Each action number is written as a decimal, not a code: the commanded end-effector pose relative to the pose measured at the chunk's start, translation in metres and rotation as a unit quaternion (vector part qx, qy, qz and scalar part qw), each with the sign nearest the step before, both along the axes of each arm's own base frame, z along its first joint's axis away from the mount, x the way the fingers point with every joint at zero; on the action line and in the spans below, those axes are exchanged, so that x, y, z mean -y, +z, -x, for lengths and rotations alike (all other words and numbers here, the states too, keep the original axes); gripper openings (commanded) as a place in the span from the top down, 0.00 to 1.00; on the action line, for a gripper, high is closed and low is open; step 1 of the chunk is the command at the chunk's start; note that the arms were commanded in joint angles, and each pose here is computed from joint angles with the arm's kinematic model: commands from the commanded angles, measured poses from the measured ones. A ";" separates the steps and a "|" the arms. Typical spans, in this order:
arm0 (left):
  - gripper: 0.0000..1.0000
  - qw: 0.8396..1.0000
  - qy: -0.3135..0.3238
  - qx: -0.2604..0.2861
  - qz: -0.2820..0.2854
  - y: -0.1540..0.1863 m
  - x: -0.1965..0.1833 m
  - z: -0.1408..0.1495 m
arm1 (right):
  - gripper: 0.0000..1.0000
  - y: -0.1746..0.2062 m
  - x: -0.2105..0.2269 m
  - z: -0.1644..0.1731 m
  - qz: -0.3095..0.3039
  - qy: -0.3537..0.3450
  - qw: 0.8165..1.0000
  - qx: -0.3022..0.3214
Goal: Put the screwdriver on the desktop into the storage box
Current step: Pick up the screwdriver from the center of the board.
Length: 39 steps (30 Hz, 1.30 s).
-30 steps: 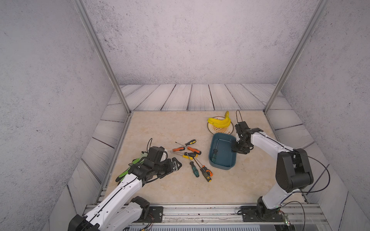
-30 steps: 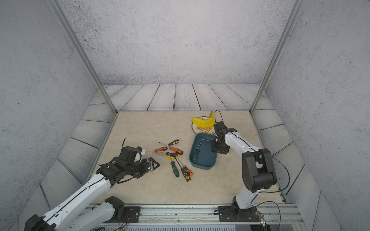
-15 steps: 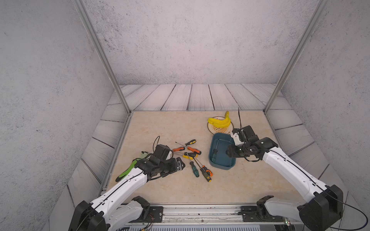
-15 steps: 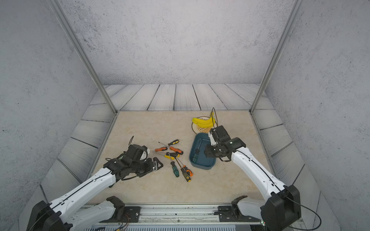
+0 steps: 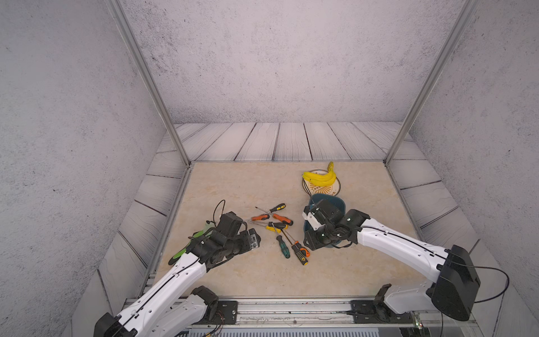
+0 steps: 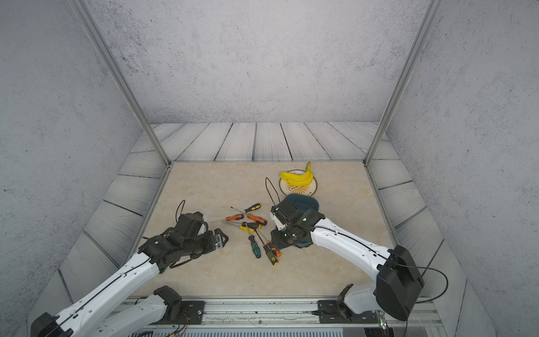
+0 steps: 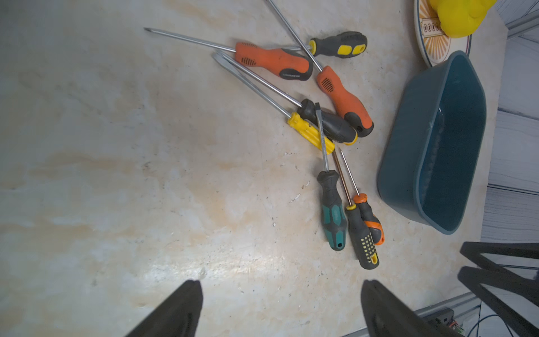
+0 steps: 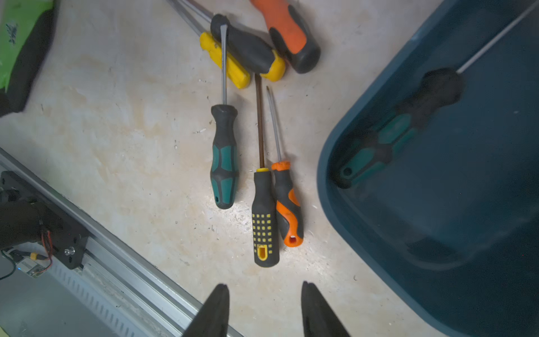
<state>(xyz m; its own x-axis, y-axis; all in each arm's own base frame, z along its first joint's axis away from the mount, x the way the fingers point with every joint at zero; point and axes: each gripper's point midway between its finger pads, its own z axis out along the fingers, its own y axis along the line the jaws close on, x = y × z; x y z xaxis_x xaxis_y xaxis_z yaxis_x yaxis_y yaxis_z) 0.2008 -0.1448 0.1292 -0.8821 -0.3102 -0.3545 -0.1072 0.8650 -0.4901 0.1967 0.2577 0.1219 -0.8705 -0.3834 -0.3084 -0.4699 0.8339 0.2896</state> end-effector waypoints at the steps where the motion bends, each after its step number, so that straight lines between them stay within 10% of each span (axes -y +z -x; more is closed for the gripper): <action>1: 0.09 0.999 0.024 -0.003 -0.023 -0.009 -0.016 0.006 | 0.55 -0.013 -0.011 0.007 0.009 0.006 1.000 -0.011; 39: 0.09 0.999 0.015 -0.033 -0.003 -0.029 -0.005 0.011 | 0.60 -0.111 -0.020 0.012 0.153 0.012 0.988 -0.023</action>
